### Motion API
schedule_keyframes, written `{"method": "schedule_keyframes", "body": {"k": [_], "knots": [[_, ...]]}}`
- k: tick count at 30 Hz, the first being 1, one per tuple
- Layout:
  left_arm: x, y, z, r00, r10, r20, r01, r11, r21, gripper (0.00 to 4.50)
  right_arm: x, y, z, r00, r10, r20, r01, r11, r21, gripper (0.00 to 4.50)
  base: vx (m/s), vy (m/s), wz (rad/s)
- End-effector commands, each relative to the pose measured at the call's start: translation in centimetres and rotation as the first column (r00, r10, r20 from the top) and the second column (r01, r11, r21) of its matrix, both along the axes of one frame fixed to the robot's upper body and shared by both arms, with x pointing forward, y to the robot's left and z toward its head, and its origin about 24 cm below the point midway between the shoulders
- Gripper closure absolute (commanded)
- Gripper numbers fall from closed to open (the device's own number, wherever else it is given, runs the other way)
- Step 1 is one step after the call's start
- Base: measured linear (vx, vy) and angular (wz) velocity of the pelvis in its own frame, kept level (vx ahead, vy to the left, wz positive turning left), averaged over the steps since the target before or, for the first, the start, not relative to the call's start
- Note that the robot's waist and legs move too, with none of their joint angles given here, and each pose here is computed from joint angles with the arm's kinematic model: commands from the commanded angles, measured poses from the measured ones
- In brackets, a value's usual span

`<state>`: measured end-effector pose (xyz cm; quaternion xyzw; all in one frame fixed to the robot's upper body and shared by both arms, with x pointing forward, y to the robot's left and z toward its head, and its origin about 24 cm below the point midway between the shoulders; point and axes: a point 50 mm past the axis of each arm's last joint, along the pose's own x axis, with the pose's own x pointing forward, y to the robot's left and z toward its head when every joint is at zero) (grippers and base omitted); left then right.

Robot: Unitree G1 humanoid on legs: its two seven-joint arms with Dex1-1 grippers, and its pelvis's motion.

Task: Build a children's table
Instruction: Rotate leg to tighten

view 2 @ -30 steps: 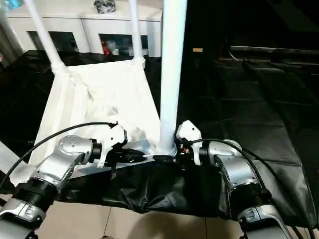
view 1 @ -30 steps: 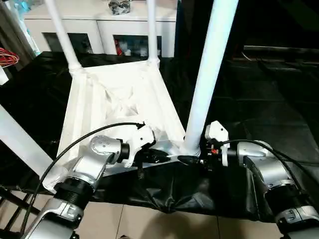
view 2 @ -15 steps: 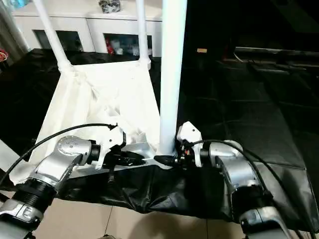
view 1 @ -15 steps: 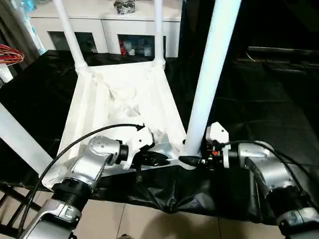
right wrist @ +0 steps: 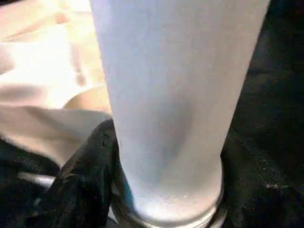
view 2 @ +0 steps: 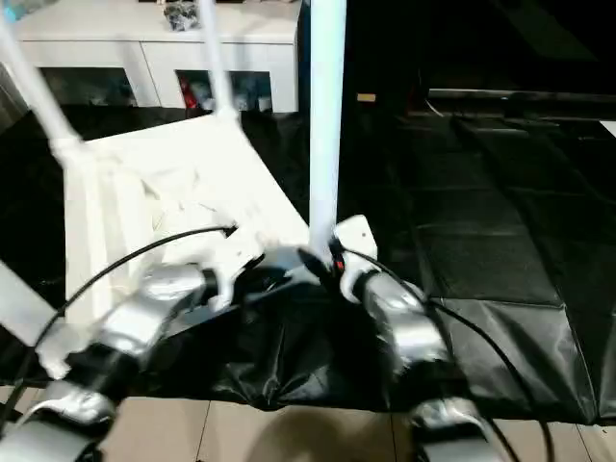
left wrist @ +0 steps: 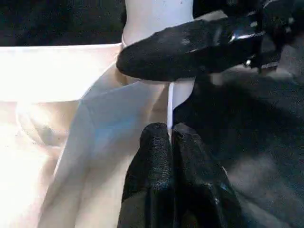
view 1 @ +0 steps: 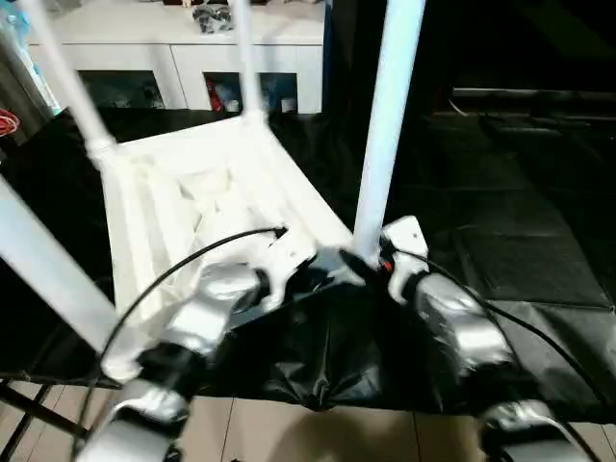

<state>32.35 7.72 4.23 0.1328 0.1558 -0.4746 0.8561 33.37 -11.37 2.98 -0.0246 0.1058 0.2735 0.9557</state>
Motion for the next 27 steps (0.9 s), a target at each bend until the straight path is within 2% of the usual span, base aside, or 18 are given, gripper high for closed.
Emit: {"method": "schedule_keyframes", "body": {"k": [1, 3, 4, 6, 8, 9, 11, 12, 14, 15, 19, 21, 22, 24, 27], "knots": [[0.4, -3.0, 1.9, 0.997, -0.016, 0.07, 0.022, 0.995, -0.092, 4.5, -1.0, 4.7, -0.3, 0.985, 0.174, -0.004, -0.174, 0.984, 0.04, 1.85, 0.0, 0.0, 0.0], [0.4, -3.4, 1.9, 0.997, -0.011, 0.076, 0.018, 0.995, -0.096, 4.5, -1.2, 5.3, 0.0, 0.979, 0.204, 0.014, -0.204, 0.977, 0.062, 1.85, 0.0, 0.0, 0.0], [0.4, -3.5, 1.9, 0.997, -0.017, 0.073, 0.025, 0.995, -0.101, 4.5, -1.2, 5.3, 0.0, 0.976, 0.217, 0.018, -0.218, 0.973, 0.071, 1.29, 0.0, 0.0, 0.0], [0.2, -3.6, 1.9, 0.997, -0.037, 0.072, 0.045, 0.993, -0.108, 4.5, -1.4, 5.1, 0.2, 0.971, 0.24, 0.011, -0.24, 0.965, 0.103, 1.15, 0.0, 0.0, 0.0], [0.0, -3.3, 1.9, 0.995, -0.067, 0.069, 0.074, 0.991, -0.108, 4.5, -1.4, 4.6, 0.3, 0.965, 0.261, 0.014, -0.261, 0.96, 0.105, 1.09, 0.0, 0.0, 0.0], [-0.1, -3.1, 1.9, 0.994, -0.079, 0.069, 0.087, 0.99, -0.108, 4.5, -1.4, 4.2, 0.3, 0.963, 0.268, 0.017, -0.268, 0.958, 0.096, 0.87, 0.0, 0.0, 0.0], [-0.5, -2.7, 1.8, 0.99, -0.125, 0.062, 0.132, 0.985, -0.114, 4.5, -1.4, 3.4, 0.3, 0.957, 0.29, 0.019, -0.29, 0.954, 0.08, 0.87, 0.0, 0.0, 0.0], [-0.9, -2.2, 1.8, 0.984, -0.168, 0.057, 0.174, 0.978, -0.119, 4.5, -1.6, 2.5, 0.4, 0.944, 0.329, 0.015, -0.329, 0.942, 0.063, 0.57, 0.0, 0.0, 0.0], [-1.0, -2.0, 1.8, 0.983, -0.178, 0.055, 0.183, 0.976, -0.12, 4.5, -1.6, 2.4, 0.4, 0.941, 0.339, 0.013, -0.339, 0.939, 0.06, 0.57, 0.0, 0.0, 0.0], [-1.3, -1.5, 1.7, 0.977, -0.206, 0.049, 0.21, 0.971, -0.118, 4.5, -1.9, 1.7, 0.5, 0.92, 0.391, 0.009, -0.391, 0.919, 0.05, 0.57, 0.0, 0.0, 0.0], [-1.6, -0.7, 1.6, 0.968, -0.247, 0.039, 0.25, 0.963, -0.103, 4.5, -2.3, 0.9, 0.7, 0.891, 0.454, 0.002, -0.454, 0.89, 0.043, 0.57, 0.0, 0.0, 0.0], [-2.0, 0.3, 1.7, 0.953, -0.301, 0.023, 0.302, 0.949, -0.09, 4.5, -3.0, -0.3, 1.0, 0.831, 0.556, -0.012, -0.556, 0.831, 0.017, 0.57, 0.0, 0.0, 0.0], [-2.0, 0.4, 1.7, 0.953, -0.303, 0.023, 0.304, 0.949, -0.09, 4.5, -3.0, -0.3, 1.0, 0.829, 0.559, -0.012, -0.559, 0.829, 0.016, 0.57, 0.0, 0.0, 0.0], [-2.2, 1.0, 1.7, 0.941, -0.337, 0.013, 0.337, 0.938, -0.079, 4.5, -3.5, -1.0, 1.2, 0.786, 0.618, -0.032, -0.618, 0.786, 0.008, 0.57, 0.0, 0.0, 0.0], [-2.3, 1.8, 1.8, 0.93, -0.367, -0.001, 0.367, 0.928, -0.061, 4.5, -3.8, -1.7, 1.2, 0.752, 0.657, -0.058, -0.659, 0.752, -0.022, 0.57, 0.0, 0.0, 0.0]]}}
